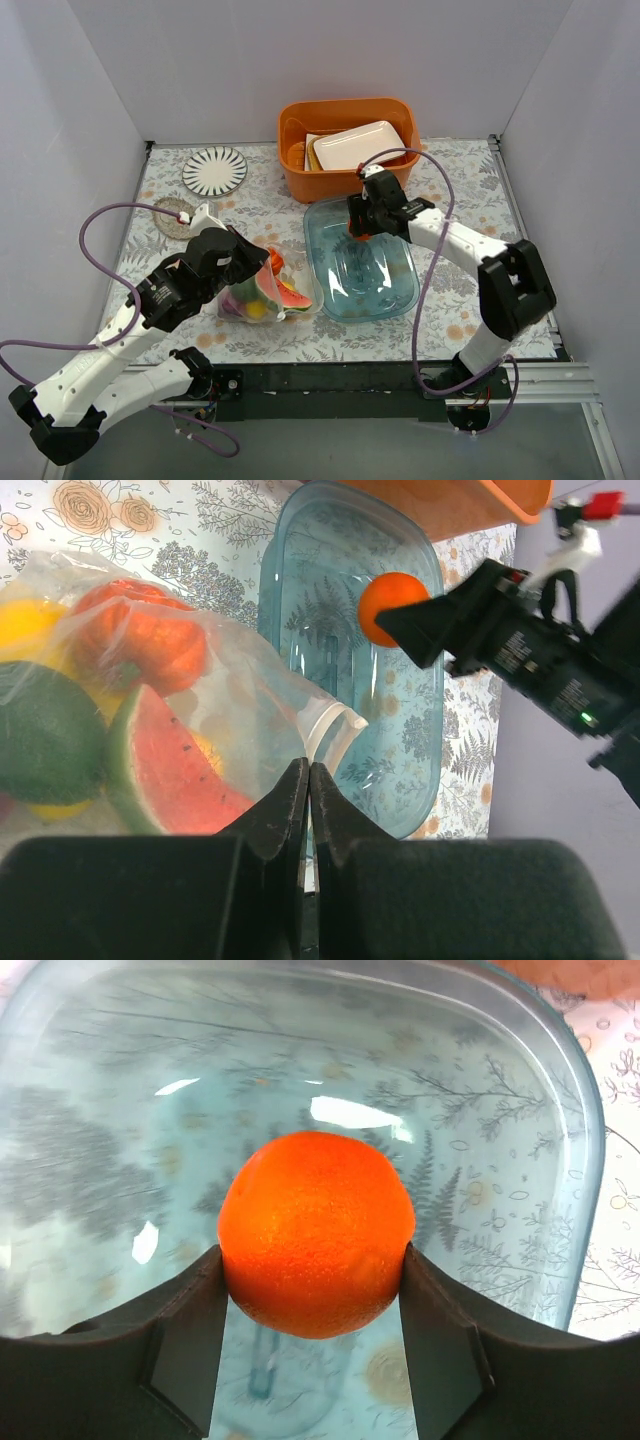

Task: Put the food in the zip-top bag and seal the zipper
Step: Pick up the fake fruit from the bin, then place the fake fruit in the zipper food storage bag.

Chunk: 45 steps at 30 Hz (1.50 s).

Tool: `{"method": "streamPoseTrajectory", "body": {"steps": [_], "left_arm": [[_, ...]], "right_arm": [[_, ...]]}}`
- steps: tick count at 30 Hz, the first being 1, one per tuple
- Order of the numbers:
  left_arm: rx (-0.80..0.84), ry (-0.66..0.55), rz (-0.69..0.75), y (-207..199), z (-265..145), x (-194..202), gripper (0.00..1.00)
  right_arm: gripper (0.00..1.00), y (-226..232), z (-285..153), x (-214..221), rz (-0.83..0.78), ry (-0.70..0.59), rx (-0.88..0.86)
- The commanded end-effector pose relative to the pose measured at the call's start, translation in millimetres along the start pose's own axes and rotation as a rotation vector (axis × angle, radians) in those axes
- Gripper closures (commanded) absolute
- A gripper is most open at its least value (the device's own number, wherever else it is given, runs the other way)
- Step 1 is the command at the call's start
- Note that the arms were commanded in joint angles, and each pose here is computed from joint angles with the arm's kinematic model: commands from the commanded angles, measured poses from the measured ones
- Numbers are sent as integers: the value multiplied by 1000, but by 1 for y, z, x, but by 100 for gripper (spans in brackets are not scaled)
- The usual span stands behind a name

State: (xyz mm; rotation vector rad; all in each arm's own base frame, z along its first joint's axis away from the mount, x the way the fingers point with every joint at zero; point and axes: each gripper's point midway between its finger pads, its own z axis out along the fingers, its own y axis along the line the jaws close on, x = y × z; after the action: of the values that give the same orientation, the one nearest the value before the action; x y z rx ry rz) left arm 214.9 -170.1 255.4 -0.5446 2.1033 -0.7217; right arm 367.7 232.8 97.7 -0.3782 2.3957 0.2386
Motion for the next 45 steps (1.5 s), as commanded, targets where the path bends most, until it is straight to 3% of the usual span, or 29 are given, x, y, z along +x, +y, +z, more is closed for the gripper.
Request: {"method": "streamPoseTrajectory", "body": {"steps": [1,10,18,24,31,45], "left_arm": [[23,-31,-13,-8,-6,-10,100],[29,-20,-1,-11,0,-7,100],[43,-9,-5,-14,2,-4,100],[55,-9,-2,-18,2,-5,100],[59,-11,-5,-17,-1,-6,100],[70,-52,-11,-24,-12,-21,100]], "right_arm": [[68,26,-54,-30,62,-152,-175],[70,80,-142,-17,131,-259,-488],[70,133,-200,-12,91,-319,-689],[70,178,-206,13,50,-263,-793],[70,198,-194,28,21,-220,-784],[65,234,-157,1,-11,-252,-748]]}}
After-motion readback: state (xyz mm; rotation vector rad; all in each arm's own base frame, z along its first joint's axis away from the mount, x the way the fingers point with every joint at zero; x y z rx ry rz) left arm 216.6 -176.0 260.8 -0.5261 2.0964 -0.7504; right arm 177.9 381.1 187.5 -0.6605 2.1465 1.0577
